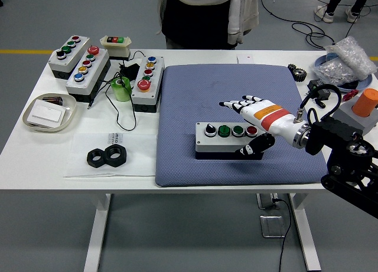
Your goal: Pick up the button,place it on the desk,press the button,press the button
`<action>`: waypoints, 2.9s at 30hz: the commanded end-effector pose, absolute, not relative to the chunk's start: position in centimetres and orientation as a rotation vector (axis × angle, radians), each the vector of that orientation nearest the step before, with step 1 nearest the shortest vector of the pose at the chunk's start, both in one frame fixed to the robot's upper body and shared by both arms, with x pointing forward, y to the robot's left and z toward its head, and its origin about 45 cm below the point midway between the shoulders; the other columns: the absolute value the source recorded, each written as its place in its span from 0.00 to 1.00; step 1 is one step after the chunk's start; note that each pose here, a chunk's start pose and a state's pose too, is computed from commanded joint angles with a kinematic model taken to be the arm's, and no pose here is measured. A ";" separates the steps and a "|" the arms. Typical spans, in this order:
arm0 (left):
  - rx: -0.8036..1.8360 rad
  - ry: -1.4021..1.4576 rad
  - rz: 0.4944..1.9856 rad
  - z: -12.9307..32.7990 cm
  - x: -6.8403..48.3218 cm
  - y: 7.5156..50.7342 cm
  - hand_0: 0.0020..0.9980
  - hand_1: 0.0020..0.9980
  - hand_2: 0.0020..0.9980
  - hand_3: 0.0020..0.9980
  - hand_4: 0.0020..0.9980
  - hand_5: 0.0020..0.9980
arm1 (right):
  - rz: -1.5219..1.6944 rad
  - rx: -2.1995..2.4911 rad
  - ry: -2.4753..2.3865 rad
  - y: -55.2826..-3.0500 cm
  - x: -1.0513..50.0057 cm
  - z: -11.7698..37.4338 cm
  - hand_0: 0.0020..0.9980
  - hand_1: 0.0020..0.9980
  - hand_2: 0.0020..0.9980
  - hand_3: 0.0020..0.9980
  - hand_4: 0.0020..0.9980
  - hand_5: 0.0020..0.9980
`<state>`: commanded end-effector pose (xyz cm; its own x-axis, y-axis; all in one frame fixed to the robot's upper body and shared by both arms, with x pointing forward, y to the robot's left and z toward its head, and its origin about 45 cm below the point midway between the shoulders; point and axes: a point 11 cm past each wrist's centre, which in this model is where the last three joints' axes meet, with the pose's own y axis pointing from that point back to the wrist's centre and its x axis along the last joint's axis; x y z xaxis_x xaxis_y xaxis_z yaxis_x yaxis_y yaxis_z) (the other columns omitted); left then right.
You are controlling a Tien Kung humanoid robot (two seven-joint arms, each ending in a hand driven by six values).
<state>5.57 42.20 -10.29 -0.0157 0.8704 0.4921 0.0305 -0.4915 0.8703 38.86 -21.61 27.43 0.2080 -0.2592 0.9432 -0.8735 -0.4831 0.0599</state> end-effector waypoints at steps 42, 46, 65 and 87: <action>1.586 0.955 1.583 -10.2 5.9 42.2 0.74 0.77 0.85 0.76 0.52 1.00 | 1.117 1.820 -0.930 -22.9 38.7 22.9 0.03 0.00 0.02 0.62 0.50 0.00; 1.588 0.956 1.581 -10.3 5.8 42.2 0.74 0.77 0.85 0.76 0.53 1.00 | 1.113 1.817 -0.907 -22.8 38.5 22.4 0.03 0.00 0.02 0.62 0.50 0.00; 1.599 0.957 1.572 -10.3 5.4 42.2 0.74 0.77 0.85 0.76 0.52 1.00 | 1.202 1.834 -0.958 -21.2 38.1 24.8 0.03 0.00 0.02 0.63 0.50 0.00; 1.589 0.955 1.578 -10.3 5.8 42.1 0.74 0.77 0.85 0.76 0.52 1.00 | 1.193 1.851 -0.910 -19.2 38.1 23.4 0.04 0.00 0.02 0.64 0.50 0.00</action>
